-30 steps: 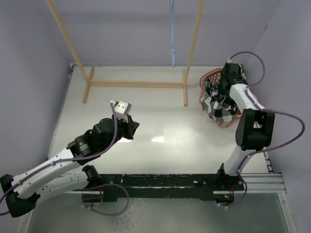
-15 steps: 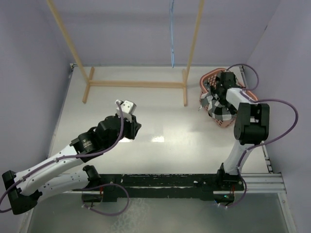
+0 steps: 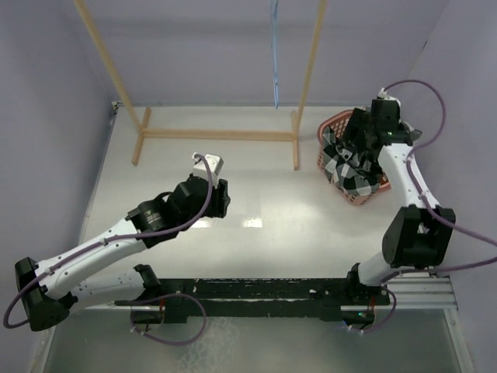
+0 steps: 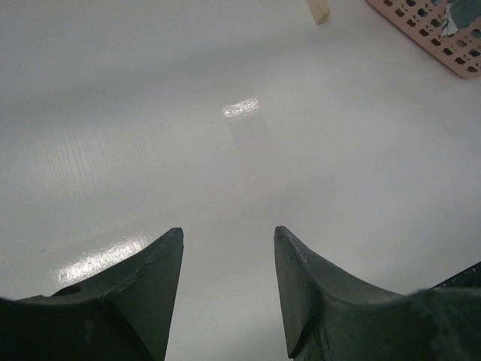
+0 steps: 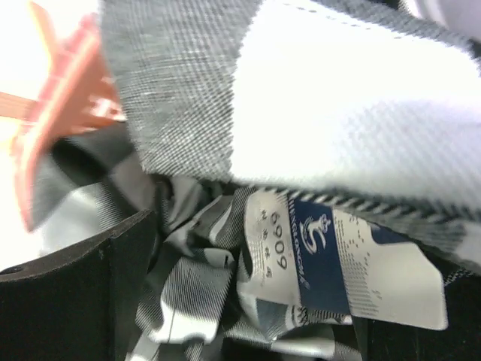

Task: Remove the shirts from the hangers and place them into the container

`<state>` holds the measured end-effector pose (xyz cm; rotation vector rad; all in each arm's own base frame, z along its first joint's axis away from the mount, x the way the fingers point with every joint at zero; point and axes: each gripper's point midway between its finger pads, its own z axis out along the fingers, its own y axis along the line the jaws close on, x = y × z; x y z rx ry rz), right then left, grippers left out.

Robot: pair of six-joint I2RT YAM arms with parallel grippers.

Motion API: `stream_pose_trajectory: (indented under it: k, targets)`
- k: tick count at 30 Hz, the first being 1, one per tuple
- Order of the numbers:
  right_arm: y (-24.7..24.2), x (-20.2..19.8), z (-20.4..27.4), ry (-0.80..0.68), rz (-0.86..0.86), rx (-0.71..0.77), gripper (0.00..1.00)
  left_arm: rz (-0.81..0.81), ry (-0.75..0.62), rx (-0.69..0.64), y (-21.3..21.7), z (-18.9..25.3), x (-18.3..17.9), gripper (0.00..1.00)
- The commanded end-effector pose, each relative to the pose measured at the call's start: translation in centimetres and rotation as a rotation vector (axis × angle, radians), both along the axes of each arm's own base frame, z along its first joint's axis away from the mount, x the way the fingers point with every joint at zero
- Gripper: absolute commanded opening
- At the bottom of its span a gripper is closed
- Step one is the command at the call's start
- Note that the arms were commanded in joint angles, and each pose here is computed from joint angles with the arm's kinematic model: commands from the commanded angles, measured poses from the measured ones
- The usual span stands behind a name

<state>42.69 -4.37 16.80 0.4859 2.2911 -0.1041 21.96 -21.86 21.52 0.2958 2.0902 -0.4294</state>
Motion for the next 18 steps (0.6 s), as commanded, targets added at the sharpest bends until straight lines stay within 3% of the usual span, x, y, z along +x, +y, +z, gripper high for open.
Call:
stream_pose_trajectory:
  k: [1, 5, 12, 14, 18]
  targets:
    - [0.1, -1.0, 10.2, -0.241, 0.006, -0.013, 1.00, 0.141, 0.004, -0.028, 0.8, 2.1, 1.1, 0.56]
    - [-0.5, -2.4, 14.0, -0.341, -0.013, -0.054, 1.00, 0.183, 0.011, 0.025, 1.3, 2.3, 1.7, 0.56]
    - [-0.3, -4.1, 15.0, -0.399, -0.009, -0.052, 1.00, 0.168, -0.024, 0.005, 1.5, 3.6, 1.6, 0.57]
    - [0.1, -3.5, 13.7, -0.366, 0.014, -0.039, 1.00, 0.153, -0.046, -0.007, 1.5, 4.1, 1.6, 0.57]
    - [2.0, -2.0, 10.0, -0.166, 0.117, 0.037, 1.00, 0.130, -0.073, -0.024, 1.5, 4.8, 1.5, 0.57]
